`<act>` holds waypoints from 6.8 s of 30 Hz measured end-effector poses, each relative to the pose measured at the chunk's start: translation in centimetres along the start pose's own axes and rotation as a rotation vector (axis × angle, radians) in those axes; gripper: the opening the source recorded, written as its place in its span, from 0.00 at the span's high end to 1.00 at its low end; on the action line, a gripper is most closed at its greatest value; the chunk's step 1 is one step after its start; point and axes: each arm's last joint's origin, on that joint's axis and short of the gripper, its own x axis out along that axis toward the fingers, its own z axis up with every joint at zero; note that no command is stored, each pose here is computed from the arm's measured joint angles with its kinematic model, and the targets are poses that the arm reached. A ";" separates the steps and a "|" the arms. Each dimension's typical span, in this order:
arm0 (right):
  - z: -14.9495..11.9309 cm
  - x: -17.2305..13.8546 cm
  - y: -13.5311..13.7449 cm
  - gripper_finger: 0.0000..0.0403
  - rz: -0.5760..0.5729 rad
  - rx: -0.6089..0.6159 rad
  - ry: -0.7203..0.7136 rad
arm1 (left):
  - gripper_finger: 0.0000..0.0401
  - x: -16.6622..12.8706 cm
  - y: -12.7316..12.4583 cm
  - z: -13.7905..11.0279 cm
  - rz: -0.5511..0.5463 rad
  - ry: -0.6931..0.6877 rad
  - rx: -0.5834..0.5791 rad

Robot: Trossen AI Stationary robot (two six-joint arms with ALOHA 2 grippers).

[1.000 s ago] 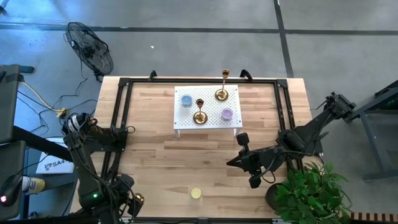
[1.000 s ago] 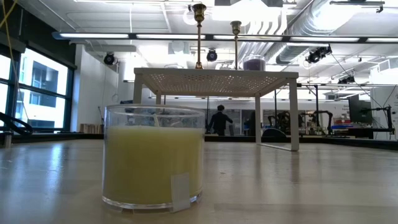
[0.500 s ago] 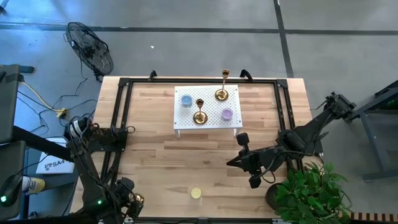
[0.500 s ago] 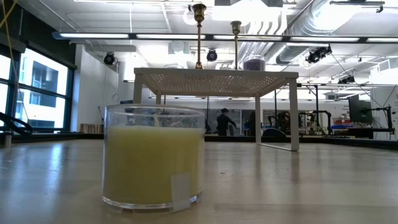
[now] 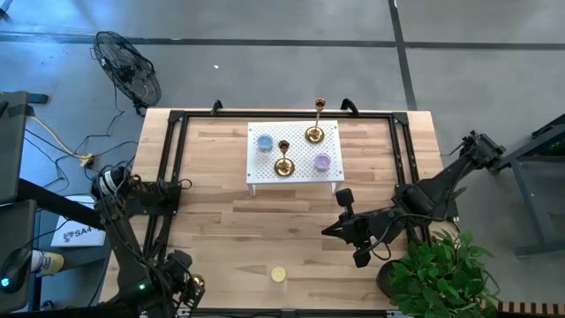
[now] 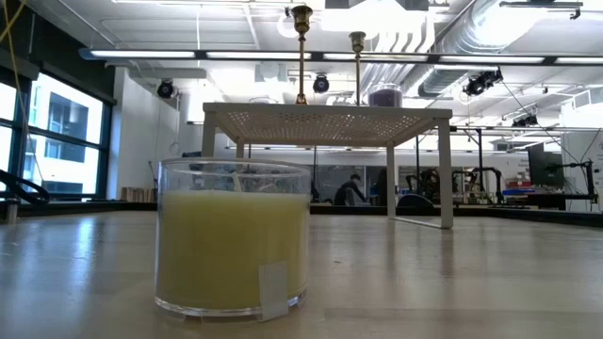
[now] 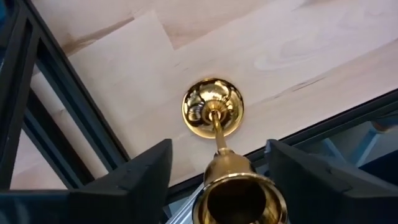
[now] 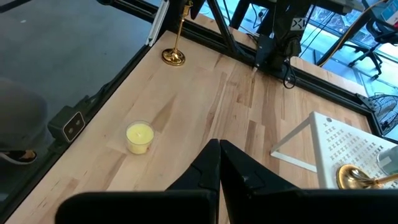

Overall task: Pick & Place candle stick holders
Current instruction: Put the gold candle holder on the shelf

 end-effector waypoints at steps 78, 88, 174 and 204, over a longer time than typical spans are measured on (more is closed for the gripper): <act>2.6 -7.2 6.4 1.00 -0.386 -0.262 -0.147 | 0.70 -17.9 -5.8 17.6 -0.320 -0.560 0.647; 2.6 -7.5 6.4 1.00 -0.464 -0.306 -0.137 | 0.70 -20.2 -3.9 22.6 -0.287 -0.667 0.634; 3.0 -7.6 6.4 1.00 -0.491 -0.325 -0.146 | 0.70 -12.9 -2.0 37.3 -0.107 -0.305 0.567; 2.6 -7.5 6.3 1.00 -0.486 -0.309 -0.130 | 0.49 -12.6 -2.1 37.6 -0.076 -0.328 0.525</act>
